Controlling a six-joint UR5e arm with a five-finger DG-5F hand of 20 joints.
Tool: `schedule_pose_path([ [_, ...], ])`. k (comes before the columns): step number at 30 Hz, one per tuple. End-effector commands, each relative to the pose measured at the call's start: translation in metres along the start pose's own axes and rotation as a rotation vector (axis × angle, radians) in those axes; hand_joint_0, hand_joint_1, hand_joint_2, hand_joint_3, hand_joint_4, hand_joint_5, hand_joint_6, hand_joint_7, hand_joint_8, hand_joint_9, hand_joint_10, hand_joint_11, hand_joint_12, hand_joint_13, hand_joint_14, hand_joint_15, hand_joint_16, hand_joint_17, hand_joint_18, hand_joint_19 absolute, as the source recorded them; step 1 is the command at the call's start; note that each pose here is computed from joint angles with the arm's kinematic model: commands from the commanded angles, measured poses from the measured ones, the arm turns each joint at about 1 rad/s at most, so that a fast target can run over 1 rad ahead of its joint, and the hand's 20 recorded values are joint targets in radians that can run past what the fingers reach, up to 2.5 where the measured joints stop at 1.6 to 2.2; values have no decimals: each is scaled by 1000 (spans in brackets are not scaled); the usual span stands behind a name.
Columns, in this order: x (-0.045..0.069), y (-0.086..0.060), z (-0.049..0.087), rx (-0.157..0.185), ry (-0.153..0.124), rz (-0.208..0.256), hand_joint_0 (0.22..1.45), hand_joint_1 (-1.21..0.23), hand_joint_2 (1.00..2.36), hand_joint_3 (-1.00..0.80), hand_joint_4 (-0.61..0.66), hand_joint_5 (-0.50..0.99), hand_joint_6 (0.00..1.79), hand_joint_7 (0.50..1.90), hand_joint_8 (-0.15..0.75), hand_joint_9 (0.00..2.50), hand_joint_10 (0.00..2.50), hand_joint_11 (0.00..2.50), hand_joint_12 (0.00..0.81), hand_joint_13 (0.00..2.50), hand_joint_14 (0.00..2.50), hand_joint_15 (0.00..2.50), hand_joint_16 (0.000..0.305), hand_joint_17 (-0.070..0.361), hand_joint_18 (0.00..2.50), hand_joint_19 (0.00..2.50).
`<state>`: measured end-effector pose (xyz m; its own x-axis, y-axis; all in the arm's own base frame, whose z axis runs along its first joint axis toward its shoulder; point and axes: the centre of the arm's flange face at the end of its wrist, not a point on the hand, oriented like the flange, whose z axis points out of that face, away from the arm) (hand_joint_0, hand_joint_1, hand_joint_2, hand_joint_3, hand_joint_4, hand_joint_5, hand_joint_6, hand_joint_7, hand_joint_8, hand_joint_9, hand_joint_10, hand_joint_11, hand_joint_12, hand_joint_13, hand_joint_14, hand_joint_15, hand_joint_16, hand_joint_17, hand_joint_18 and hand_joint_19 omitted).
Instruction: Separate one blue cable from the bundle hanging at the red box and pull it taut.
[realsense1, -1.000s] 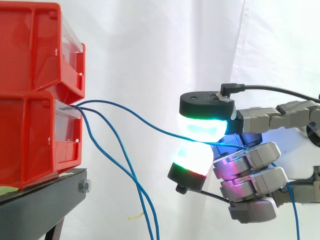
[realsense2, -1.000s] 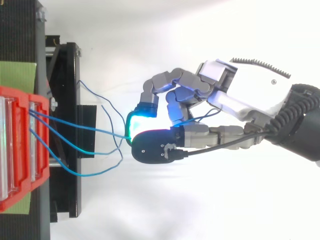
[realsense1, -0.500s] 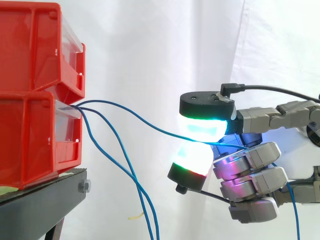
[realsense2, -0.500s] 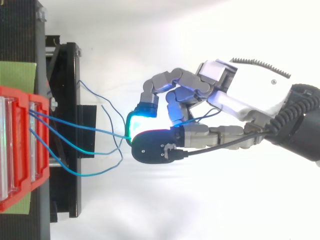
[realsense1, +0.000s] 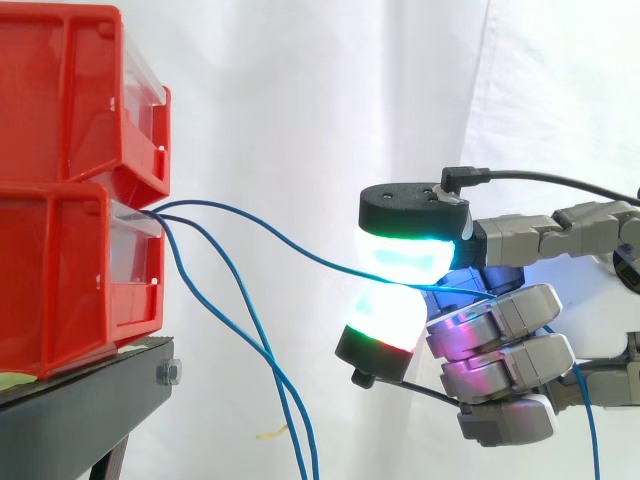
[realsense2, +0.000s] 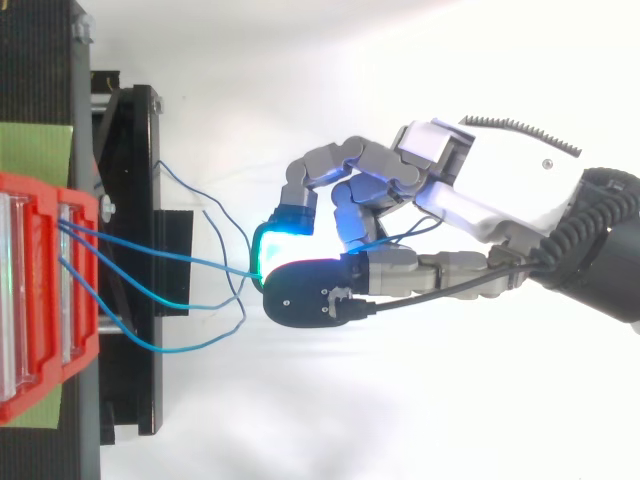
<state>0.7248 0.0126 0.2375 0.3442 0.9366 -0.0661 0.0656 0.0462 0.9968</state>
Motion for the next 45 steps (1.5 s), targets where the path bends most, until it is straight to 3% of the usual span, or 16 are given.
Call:
schedule_pose_path([
  [1, 0, 0, 0, 0, -1, 0, 822, -679, 1273, 209, 238, -221, 965, 1089, 337, 679, 2328, 1083, 353, 601, 2500, 1166, 28, 64, 907, 1834],
  [45, 0, 0, 0, 0, 0, 0, 828, -678, 1263, 213, 239, -219, 964, 1096, 337, 685, 2341, 1084, 355, 602, 2500, 1174, 29, 66, 896, 1815],
])
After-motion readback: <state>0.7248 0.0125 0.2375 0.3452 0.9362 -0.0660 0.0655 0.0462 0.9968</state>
